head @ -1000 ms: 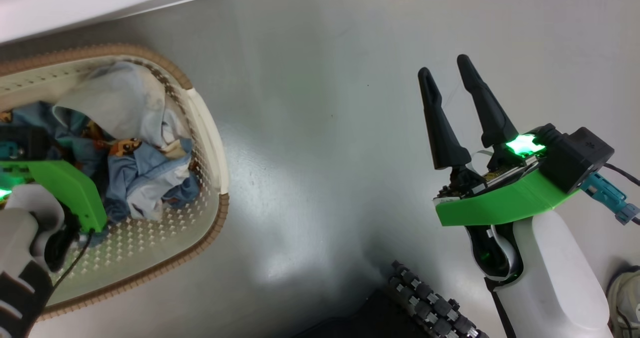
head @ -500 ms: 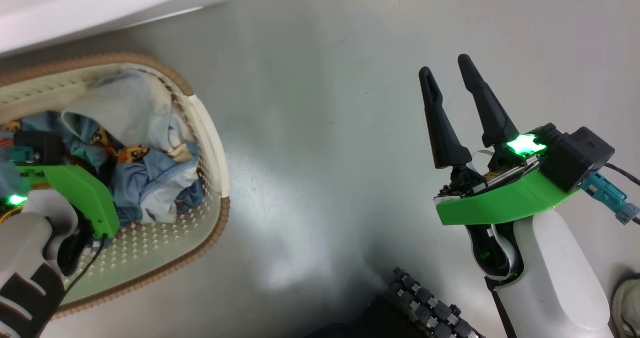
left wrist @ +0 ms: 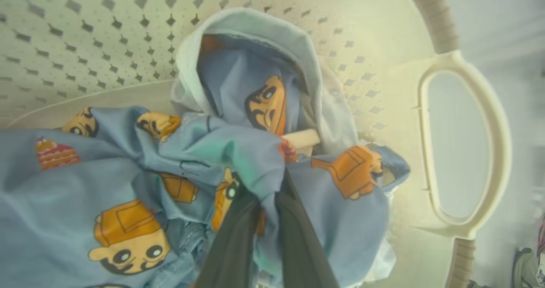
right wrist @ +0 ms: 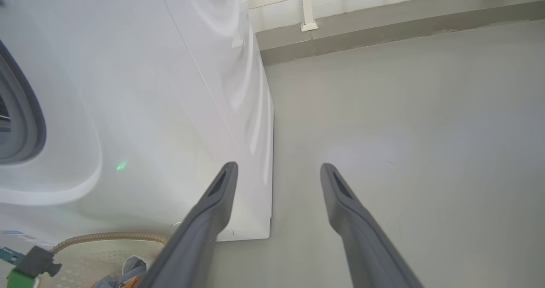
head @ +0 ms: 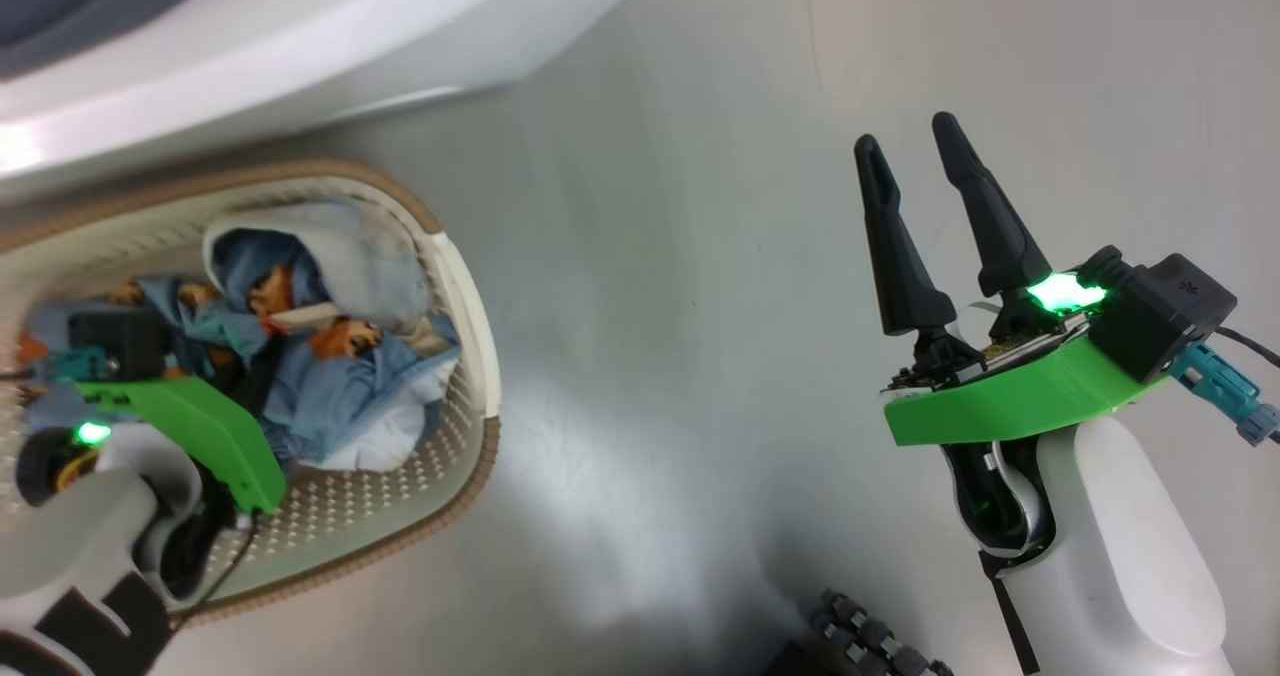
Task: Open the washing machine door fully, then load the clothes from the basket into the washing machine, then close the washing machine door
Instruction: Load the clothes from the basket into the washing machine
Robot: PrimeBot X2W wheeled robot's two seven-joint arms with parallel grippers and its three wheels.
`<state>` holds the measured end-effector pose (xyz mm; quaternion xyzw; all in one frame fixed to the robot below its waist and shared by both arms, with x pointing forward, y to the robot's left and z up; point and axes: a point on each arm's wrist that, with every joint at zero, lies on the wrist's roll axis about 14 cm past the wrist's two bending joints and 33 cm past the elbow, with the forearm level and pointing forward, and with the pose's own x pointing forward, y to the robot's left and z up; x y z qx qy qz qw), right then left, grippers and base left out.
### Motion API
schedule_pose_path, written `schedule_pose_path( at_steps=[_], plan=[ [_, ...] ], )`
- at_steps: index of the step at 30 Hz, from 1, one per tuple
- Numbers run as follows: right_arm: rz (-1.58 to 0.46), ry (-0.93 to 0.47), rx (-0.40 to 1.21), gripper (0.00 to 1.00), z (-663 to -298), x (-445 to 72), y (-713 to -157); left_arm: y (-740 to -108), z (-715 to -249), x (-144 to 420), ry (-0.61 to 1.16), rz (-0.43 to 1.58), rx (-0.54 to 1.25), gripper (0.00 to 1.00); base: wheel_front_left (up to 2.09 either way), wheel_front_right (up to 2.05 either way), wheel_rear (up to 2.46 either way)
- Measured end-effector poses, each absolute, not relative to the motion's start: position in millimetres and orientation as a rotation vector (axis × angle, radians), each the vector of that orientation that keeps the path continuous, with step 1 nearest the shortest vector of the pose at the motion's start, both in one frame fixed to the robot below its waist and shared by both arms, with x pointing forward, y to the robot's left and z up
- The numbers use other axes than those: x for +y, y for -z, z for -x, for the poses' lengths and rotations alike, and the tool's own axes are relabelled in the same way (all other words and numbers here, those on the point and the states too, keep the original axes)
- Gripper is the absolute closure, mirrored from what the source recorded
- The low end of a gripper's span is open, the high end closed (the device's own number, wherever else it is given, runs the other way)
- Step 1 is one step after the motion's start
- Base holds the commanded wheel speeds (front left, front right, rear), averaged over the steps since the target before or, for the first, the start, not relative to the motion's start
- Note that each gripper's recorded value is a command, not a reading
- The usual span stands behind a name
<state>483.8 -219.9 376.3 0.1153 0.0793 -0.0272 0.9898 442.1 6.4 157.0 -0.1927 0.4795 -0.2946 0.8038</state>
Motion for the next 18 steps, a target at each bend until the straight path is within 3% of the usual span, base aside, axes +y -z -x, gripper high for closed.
schedule_pose_path(
  at_steps=[18],
  plan=[
    [-0.217, 0.035, 0.031, 0.0, -470, -214, -442, -282, -456, 21, 0.616, 0.472, 0.728, 1.0, 0.0, 0.0, 0.0]
  ],
)
